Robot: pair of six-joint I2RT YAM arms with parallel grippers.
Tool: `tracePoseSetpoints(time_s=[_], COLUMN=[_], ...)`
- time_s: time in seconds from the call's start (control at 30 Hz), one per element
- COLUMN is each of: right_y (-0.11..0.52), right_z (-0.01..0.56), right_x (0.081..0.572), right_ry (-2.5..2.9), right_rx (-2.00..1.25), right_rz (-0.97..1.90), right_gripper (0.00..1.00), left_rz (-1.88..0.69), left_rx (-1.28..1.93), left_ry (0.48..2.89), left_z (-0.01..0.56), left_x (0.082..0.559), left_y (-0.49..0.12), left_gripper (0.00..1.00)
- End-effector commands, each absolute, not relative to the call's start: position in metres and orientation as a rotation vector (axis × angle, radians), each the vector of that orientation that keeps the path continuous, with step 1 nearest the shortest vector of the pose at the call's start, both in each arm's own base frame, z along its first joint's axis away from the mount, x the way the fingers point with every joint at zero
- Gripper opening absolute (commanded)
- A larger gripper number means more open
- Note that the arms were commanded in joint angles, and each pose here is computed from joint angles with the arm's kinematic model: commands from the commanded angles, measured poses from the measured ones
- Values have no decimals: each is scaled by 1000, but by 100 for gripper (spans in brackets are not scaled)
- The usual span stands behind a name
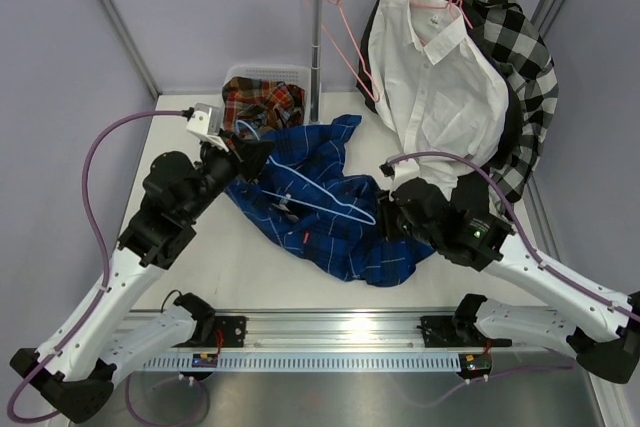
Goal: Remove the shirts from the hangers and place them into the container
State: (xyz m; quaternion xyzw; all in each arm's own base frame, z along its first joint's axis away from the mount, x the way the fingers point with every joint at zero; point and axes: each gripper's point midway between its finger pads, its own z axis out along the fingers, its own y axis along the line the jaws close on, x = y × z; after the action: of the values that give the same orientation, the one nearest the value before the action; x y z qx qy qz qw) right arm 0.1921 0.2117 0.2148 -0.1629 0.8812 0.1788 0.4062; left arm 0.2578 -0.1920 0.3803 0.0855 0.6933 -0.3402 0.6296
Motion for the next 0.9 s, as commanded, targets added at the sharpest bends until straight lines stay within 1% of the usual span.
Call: tracePoseSetpoints(time_s=[0.0, 0.07, 0.1, 0.13, 0.2, 0.33, 0.53, 0.7, 0.83, 0.87], right_y=[207, 189, 182, 175, 165, 164, 216, 262, 294, 302], right_z=[277, 291, 309, 316, 339, 367, 386, 368, 354, 342], right_x=[188, 187, 187, 187, 183, 180, 178, 192, 195, 198], right_ry=[2064, 2037, 2001, 1986, 1945, 1864, 1815, 1867, 1889, 1925], right_rx=[-470, -474, -461, -471, -476, -559, -762, -857, -934, -958], right_rz=[536, 466, 456, 431, 424, 430, 574, 629, 682, 671], right_gripper=[53, 59, 61, 66, 68, 71, 75, 76, 75, 75], left_rz=[-791, -754, -726, -713, -670, -672, -669, -641, -624, -622], left_rx=[196, 187, 175, 178, 161, 168, 166, 156, 152, 154], left_ry=[1524, 1538, 1547, 1558, 1569, 1606, 1667, 1690, 1689, 1692], left_z=[397, 395, 393, 390, 388, 378, 360, 353, 353, 352], left_x=[259, 262, 265, 267, 272, 277, 288, 293, 295, 294], left_y=[-192, -188, -184, -184, -179, -184, -193, -191, -189, -189], left_gripper=[0, 0, 0, 0, 0, 0, 0, 0, 0, 0])
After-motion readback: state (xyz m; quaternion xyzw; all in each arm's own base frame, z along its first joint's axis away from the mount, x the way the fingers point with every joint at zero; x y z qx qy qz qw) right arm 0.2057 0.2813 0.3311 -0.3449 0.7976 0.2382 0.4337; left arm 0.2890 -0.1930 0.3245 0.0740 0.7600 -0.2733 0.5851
